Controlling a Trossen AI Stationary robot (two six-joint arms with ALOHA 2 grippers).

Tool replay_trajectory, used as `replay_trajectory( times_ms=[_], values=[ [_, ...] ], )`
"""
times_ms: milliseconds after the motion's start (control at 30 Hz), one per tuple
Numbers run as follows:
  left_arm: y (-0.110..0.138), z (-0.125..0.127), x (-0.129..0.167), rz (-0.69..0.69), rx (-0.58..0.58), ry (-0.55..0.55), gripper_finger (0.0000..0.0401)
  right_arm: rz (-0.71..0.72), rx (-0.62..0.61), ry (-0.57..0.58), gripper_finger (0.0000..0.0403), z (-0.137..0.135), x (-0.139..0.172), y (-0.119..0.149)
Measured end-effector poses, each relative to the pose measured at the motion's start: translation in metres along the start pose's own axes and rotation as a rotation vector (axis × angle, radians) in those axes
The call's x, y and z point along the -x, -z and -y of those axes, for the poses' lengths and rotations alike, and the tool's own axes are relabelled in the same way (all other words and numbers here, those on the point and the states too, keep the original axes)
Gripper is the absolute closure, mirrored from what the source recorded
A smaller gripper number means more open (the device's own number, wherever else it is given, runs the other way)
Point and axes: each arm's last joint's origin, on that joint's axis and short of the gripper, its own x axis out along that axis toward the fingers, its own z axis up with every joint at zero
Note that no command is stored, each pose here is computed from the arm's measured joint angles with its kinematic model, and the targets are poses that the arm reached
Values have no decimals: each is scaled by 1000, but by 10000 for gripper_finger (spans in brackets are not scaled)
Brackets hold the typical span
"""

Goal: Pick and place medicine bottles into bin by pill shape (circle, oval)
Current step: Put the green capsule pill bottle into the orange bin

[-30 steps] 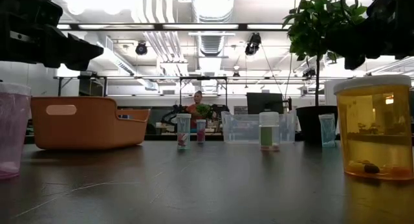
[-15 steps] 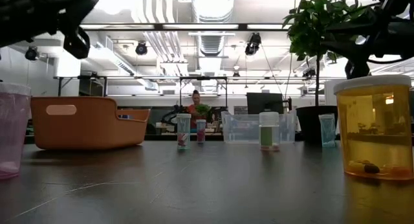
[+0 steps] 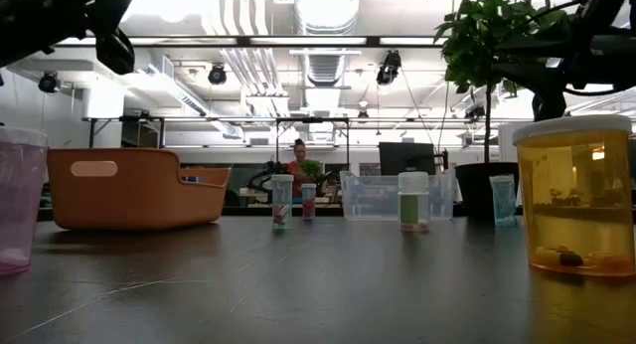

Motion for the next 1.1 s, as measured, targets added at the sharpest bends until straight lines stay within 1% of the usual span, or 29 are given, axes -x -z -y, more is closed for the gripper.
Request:
replay_trajectory(
  times_ms=[100, 167, 300, 400, 533, 633, 800, 867, 967, 1100],
  values=[
    [-2, -1, -1, 25, -1, -55, 366, 51, 41, 9, 275, -1, 0, -4],
    [-2, -1, -4, 1, -7, -78, 366, 98, 73, -12, 275, -4, 0, -8],
    [-11, 3, -17, -12, -9, -80, 366, 210, 154, -60, 275, -10, 2, -19],
    [-16, 7, -29, -48, -18, -88, 366, 286, 209, -83, 275, -13, 4, -26],
    [-28, 13, -51, -78, -45, -94, 366, 323, 256, -88, 275, -19, 5, -36],
    [-32, 17, -72, -182, -70, -117, 366, 346, 299, -88, 275, -27, 5, -48],
    [-32, 23, -105, -376, -108, -158, 366, 330, 400, -66, 275, -37, -2, -60],
    [-26, 24, -116, -486, -130, -181, 366, 313, 431, -65, 275, -39, -6, -62],
    [-30, 29, -139, -587, -140, -206, 366, 256, 481, -65, 275, -39, -13, -58],
    [-17, 30, -166, -817, -174, -259, 366, 239, 507, -58, 275, -43, -19, -62]
  ],
)
